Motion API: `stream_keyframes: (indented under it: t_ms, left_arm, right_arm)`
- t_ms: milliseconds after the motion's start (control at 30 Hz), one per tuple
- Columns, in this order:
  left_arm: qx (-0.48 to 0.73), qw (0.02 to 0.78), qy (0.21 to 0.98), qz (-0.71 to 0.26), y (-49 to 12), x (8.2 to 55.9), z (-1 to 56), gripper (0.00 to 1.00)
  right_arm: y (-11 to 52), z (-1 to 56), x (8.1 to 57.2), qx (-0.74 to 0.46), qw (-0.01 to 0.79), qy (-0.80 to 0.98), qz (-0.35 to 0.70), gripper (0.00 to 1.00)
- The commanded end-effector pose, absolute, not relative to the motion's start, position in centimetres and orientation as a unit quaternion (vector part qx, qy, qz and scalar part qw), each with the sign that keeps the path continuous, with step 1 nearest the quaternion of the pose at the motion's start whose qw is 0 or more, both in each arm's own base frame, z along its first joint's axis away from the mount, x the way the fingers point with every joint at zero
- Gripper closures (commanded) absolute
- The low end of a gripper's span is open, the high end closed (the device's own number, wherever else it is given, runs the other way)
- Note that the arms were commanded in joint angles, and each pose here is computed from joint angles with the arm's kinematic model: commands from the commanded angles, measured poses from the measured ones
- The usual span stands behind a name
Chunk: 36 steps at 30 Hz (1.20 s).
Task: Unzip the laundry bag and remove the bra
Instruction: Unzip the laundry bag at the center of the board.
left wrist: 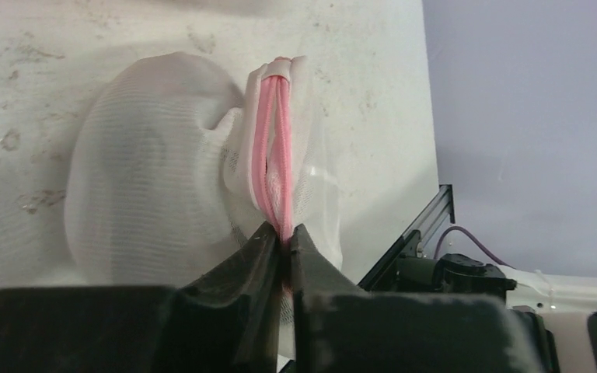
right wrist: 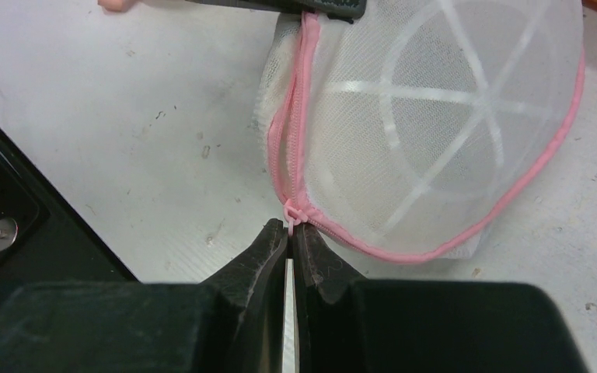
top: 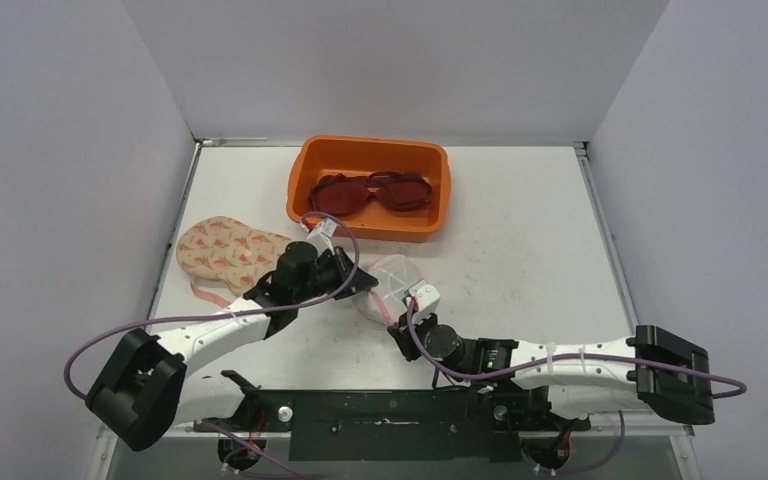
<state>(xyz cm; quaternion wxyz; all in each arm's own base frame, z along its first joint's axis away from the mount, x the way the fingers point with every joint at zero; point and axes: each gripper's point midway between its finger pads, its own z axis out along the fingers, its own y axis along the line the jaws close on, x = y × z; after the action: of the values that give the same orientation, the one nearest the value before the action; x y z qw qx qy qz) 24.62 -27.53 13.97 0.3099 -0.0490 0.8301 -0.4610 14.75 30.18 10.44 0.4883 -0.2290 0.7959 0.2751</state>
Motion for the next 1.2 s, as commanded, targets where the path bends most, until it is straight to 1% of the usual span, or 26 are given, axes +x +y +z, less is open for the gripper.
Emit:
stream_keyframes:
  t_ms: [0, 67, 100, 133, 200, 233, 333, 467, 600, 767, 833, 967, 1167]
  left_arm:
    - [-0.054, 0.344, 0.814, -0.465, -26.7, 25.5, 14.4, 0.89]
    - [-0.070, 0.352, 0.815, -0.455, -25.7, 25.1, 14.6, 0.56]
    - [-0.082, 0.351, 0.822, -0.441, -24.9, 24.8, 14.2, 0.44]
    - [-0.092, 0.356, 0.823, -0.433, -24.2, 24.5, 14.4, 0.34]
    - [-0.117, 0.358, 0.830, -0.411, -22.7, 23.7, 14.2, 0.23]
    - [-0.128, 0.358, 0.832, -0.403, -22.1, 23.2, 14.3, 0.20]
    - [-0.155, 0.341, 0.850, -0.370, -20.1, 21.1, 13.5, 0.15]
    - [-0.188, 0.325, 0.857, -0.353, -18.7, 18.7, 12.8, 0.14]
    - [-0.207, 0.304, 0.844, -0.390, -20.1, 17.0, 12.8, 0.14]
    - [-0.202, 0.315, 0.830, -0.414, -22.5, 17.3, 13.9, 0.18]
    - [-0.198, 0.321, 0.829, -0.413, -23.1, 17.8, 14.3, 0.21]
    - [-0.193, 0.327, 0.829, -0.411, -24.0, 18.5, 14.3, 0.32]
    - [-0.201, 0.329, 0.827, -0.409, -24.1, 18.9, 13.6, 0.54]
  right_arm:
    - [32.5, 12.7, 14.7, -0.216, 0.500, 0.775, 0.322, 0.95]
    - [33.0, 12.8, 14.6, -0.217, 0.498, 0.773, 0.327, 0.95]
    - [33.2, 12.7, 14.5, -0.219, 0.496, 0.774, 0.328, 0.95]
    - [33.4, 12.7, 14.5, -0.222, 0.494, 0.774, 0.329, 0.95]
    - [33.8, 12.7, 14.4, -0.227, 0.490, 0.773, 0.332, 0.95]
    - [34.1, 12.6, 14.4, -0.230, 0.488, 0.774, 0.332, 0.95]
    - [34.8, 12.8, 14.4, -0.235, 0.486, 0.771, 0.338, 0.95]
    - [35.8, 12.9, 14.2, -0.243, 0.481, 0.767, 0.347, 0.95]
    - [36.7, 13.0, 14.0, -0.253, 0.476, 0.763, 0.356, 0.95]
    - [37.3, 12.6, 13.7, -0.265, 0.469, 0.761, 0.362, 0.95]
    - [37.3, 12.4, 13.6, -0.268, 0.467, 0.761, 0.362, 0.95]
    - [37.2, 12.3, 13.5, -0.270, 0.465, 0.762, 0.361, 0.95]
    - [37.1, 12.1, 13.4, -0.269, 0.464, 0.763, 0.362, 0.95]
